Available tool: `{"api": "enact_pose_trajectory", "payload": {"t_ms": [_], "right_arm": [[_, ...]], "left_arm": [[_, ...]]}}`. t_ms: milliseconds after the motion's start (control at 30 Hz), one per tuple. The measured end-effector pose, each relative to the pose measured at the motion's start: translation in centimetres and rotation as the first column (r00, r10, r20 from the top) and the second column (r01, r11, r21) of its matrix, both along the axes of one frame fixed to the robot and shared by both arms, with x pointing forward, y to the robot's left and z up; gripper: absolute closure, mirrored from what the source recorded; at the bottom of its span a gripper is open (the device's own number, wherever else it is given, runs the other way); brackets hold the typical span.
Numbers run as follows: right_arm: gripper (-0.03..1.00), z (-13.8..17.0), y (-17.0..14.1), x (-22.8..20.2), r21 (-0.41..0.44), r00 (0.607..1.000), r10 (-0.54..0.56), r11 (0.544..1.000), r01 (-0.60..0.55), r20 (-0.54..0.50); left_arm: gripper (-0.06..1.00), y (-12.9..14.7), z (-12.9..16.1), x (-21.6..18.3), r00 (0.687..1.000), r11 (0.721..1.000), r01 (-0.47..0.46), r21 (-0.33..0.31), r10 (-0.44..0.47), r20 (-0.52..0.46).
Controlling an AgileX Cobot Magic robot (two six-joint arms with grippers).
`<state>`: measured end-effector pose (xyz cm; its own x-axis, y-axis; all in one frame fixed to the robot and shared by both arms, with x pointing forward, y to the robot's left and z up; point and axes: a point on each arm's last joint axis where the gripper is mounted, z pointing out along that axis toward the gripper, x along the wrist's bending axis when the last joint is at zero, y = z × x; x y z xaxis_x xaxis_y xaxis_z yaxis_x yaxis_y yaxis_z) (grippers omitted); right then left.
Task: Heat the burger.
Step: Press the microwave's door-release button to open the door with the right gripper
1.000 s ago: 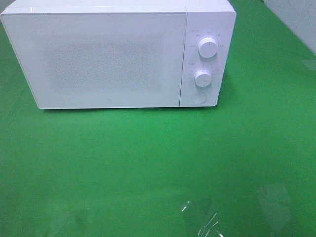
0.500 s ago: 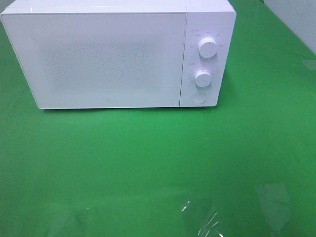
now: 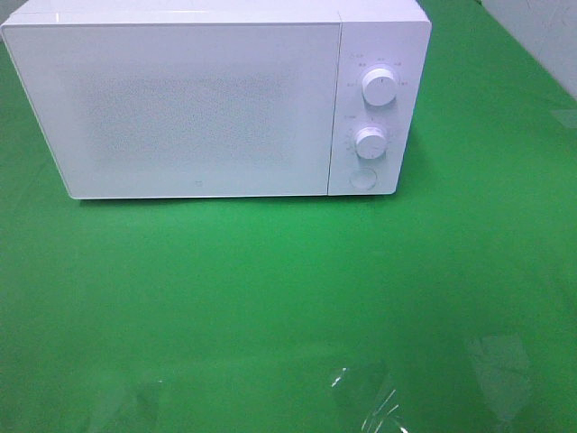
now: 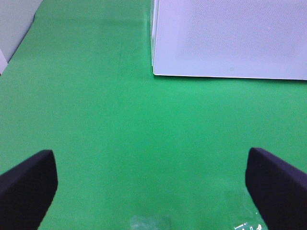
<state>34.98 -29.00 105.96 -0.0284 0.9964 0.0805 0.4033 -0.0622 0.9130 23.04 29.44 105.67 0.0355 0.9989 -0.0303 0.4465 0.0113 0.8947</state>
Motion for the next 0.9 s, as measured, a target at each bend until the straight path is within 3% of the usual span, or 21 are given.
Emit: {"api": "enact_pose_trajectory", "payload": {"t_ms": [433, 900], "right_arm": [[0.20, -1.2, 0.9, 5.1, 0.009, 0.999, 0.032, 0.999, -0.032, 0.021], [0.21, -5.1, 1.9, 10.6, 0.028, 0.997, 0.070, 0.997, -0.070, 0.009]], "left_arm": [[-0.04, 0.0, 0.0, 0.0, 1.000, 1.000, 0.000, 0.000, 0.000, 0.000], [-0.04, 0.0, 0.0, 0.0, 1.000, 1.000, 0.000, 0.000, 0.000, 0.000]]}}
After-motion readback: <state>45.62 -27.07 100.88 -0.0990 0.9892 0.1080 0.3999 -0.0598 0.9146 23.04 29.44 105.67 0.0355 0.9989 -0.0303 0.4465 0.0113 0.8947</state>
